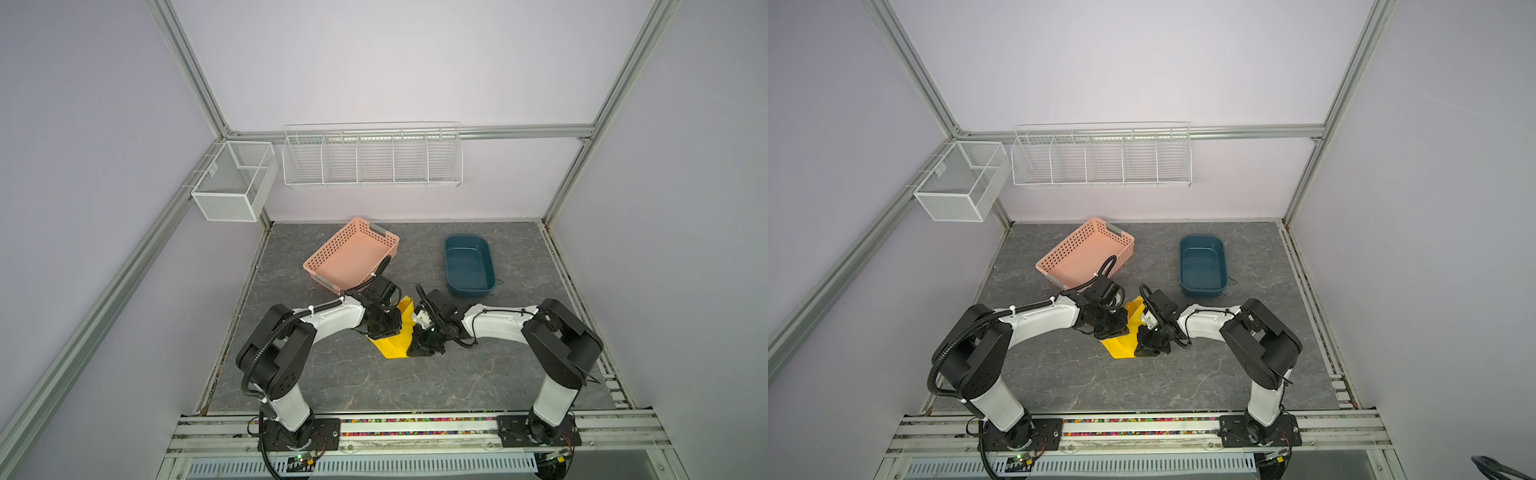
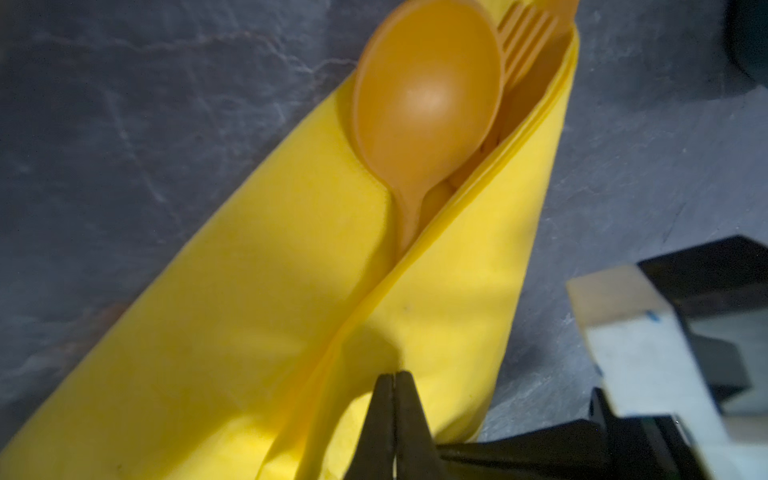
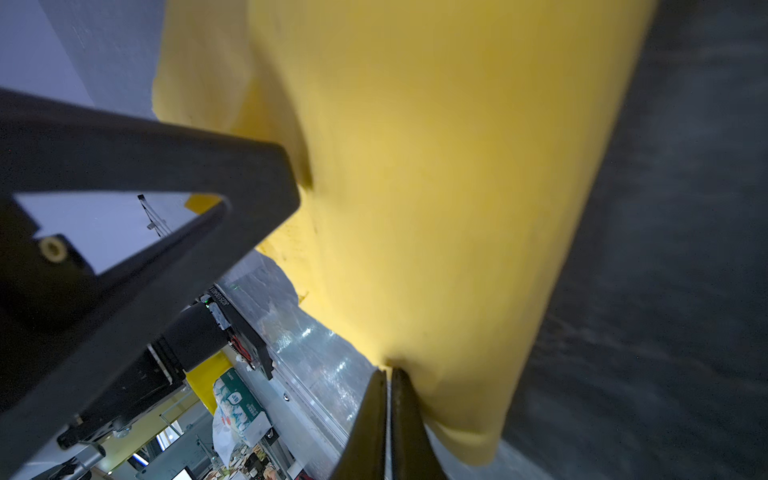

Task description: Place the utensils on the paper napkin and roll it up

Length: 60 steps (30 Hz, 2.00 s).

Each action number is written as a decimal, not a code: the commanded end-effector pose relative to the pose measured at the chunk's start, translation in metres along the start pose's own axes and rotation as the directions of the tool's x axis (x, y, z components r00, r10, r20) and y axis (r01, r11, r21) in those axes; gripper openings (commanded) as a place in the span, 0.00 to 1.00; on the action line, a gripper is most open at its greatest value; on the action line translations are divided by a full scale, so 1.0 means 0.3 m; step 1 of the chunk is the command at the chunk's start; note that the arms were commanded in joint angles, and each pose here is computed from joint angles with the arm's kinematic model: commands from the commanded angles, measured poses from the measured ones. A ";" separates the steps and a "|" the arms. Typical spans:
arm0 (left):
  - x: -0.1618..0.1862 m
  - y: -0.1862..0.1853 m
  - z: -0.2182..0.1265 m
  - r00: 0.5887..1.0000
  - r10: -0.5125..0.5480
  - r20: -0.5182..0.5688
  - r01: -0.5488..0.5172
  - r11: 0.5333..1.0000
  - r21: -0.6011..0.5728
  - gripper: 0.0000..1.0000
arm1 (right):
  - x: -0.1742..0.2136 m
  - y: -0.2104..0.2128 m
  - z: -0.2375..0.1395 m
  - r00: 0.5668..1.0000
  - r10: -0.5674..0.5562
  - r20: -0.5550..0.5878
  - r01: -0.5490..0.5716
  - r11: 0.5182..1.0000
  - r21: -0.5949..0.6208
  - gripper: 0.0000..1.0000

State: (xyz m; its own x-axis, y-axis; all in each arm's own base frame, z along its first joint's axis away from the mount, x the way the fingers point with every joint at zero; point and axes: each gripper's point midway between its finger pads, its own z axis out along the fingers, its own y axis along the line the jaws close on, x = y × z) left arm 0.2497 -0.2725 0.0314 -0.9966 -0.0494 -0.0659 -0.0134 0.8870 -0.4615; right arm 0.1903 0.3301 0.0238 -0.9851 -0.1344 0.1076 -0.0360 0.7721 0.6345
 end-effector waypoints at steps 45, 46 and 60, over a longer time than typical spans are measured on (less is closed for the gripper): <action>0.043 0.064 0.076 0.998 -0.038 -0.040 0.037 0.999 -0.027 0.00 | -0.085 -0.008 -0.003 0.998 0.051 0.024 -0.051 0.999 0.019 0.12; 0.041 0.062 0.073 0.999 -0.037 -0.036 0.036 0.999 -0.026 0.00 | -0.080 -0.022 -0.003 0.998 0.053 0.022 -0.054 0.998 0.037 0.12; 0.009 0.034 -0.045 0.999 -0.009 0.041 0.010 0.999 -0.044 0.00 | -0.080 -0.032 -0.001 0.998 0.054 0.019 -0.055 0.997 0.054 0.11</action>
State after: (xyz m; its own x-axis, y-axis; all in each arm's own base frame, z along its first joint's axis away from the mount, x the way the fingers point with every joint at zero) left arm 0.2492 -0.2715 0.0366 -0.9943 -0.0677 -0.0825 -0.0202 0.8784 -0.4776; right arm 0.2171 0.3308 0.0230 -0.9906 -0.0812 0.1102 0.0040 0.7875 0.6164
